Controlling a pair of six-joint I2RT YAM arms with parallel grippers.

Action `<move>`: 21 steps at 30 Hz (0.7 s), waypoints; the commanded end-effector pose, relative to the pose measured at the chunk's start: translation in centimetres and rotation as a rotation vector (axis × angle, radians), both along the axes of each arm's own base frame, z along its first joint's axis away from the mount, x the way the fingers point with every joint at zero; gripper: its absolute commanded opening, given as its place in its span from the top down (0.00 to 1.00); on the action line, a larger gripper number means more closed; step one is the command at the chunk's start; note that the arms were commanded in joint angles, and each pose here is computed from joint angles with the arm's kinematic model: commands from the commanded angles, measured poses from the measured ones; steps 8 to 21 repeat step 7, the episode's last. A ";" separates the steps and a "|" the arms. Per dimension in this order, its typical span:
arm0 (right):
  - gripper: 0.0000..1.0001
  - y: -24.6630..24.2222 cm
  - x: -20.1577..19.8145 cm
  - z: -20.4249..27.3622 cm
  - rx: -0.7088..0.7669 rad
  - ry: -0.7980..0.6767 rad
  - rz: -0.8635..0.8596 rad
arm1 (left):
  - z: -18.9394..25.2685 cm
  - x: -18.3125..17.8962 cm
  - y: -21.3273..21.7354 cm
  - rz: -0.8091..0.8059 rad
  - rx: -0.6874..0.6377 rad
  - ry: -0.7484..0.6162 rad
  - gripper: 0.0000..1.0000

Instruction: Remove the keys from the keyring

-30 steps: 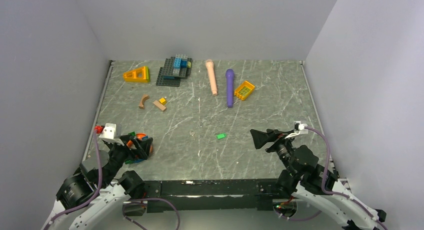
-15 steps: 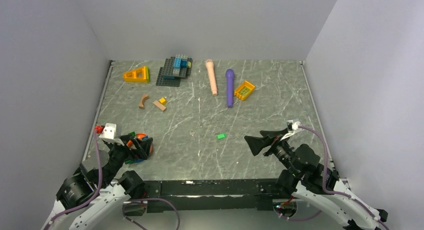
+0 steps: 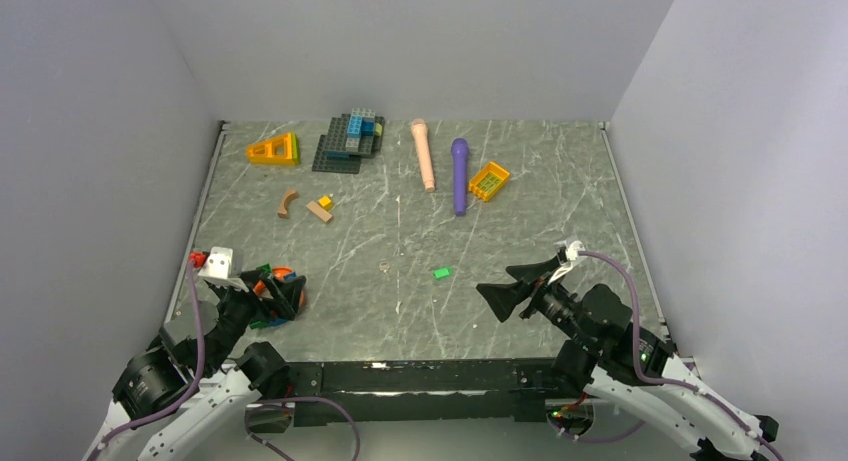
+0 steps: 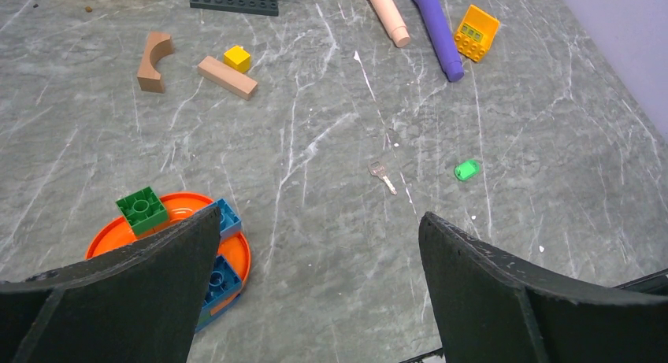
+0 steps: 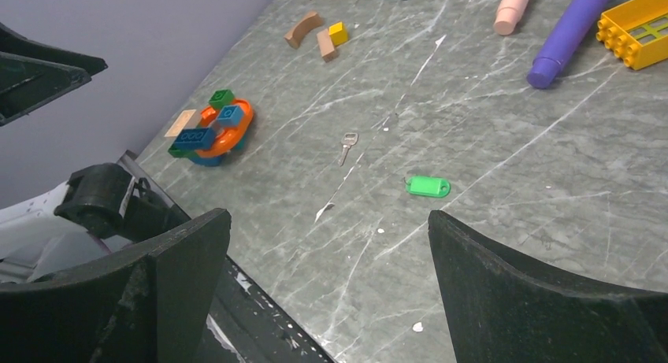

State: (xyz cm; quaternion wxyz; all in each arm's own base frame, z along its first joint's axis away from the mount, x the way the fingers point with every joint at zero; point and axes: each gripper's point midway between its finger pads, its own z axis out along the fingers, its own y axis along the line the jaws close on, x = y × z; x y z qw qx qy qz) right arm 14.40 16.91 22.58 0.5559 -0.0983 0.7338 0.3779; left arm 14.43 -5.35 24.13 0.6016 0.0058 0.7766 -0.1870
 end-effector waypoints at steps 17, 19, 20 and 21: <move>0.00 -0.3 0.1 2.0 0.050 -0.044 -0.012 | 0.6 0.3 -0.4 -0.010 -0.010 -0.026 0.00; 0.00 -0.3 0.1 2.0 0.050 -0.044 -0.012 | 0.6 0.3 -0.4 -0.010 -0.010 -0.026 0.00; 0.00 -0.3 0.1 2.0 0.050 -0.044 -0.012 | 0.6 0.3 -0.4 -0.010 -0.010 -0.026 0.00; 0.00 -0.3 0.1 2.0 0.050 -0.044 -0.012 | 0.6 0.3 -0.4 -0.010 -0.010 -0.026 0.00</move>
